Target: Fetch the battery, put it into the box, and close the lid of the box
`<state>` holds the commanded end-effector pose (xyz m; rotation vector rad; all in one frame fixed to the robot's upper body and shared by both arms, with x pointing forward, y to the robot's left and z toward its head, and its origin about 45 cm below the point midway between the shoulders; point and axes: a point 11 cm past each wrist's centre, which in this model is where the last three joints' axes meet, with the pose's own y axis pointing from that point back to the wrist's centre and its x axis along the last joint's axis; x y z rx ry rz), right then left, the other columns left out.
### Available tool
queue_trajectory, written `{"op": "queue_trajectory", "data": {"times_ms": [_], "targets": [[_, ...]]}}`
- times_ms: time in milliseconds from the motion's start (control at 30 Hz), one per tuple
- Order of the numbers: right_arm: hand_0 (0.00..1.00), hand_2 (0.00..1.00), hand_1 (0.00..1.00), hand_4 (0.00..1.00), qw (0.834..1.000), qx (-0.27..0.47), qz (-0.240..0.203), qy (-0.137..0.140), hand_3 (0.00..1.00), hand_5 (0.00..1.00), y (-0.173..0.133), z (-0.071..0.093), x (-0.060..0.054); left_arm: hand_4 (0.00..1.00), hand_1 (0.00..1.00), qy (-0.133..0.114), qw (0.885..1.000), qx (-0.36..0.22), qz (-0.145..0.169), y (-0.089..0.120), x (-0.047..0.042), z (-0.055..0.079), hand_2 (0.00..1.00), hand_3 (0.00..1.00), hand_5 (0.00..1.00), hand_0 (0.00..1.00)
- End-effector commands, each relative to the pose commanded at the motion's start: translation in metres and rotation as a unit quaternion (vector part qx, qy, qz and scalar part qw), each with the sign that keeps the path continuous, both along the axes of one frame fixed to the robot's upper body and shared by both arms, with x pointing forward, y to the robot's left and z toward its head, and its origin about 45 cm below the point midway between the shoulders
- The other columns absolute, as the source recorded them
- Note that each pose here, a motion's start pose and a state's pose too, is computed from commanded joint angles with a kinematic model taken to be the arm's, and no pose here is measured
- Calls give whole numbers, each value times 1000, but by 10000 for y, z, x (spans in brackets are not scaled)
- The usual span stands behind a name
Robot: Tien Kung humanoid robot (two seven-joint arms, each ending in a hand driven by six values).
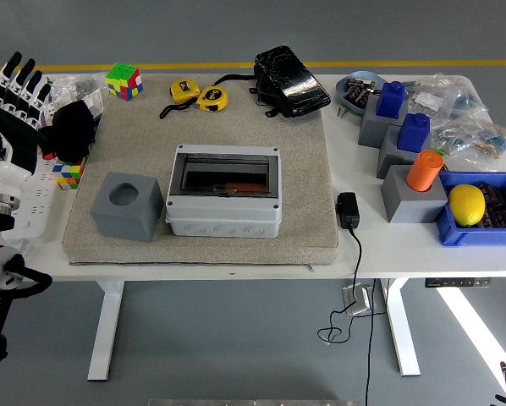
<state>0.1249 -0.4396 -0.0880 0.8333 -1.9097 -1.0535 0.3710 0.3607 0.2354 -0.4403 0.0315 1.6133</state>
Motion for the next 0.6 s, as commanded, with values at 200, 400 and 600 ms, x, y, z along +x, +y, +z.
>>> {"op": "queue_trajectory", "data": {"times_ms": [200,400,600], "targets": [[841,758,775,998,1000,7,-1,4,795,998,75,-52,-88,998,960,18,999,36,12,75,-52,-25,906,893,998,930],[845,759,776,998,1000,12,-4,8,796,998,114,-97,-210,998,924,37,996,78,15,60,-72,-52,882,865,998,907],[846,761,777,998,1000,11,-8,15,797,998,80,-108,-311,998,915,49,993,106,15,9,-63,-72,873,859,998,899]]}}
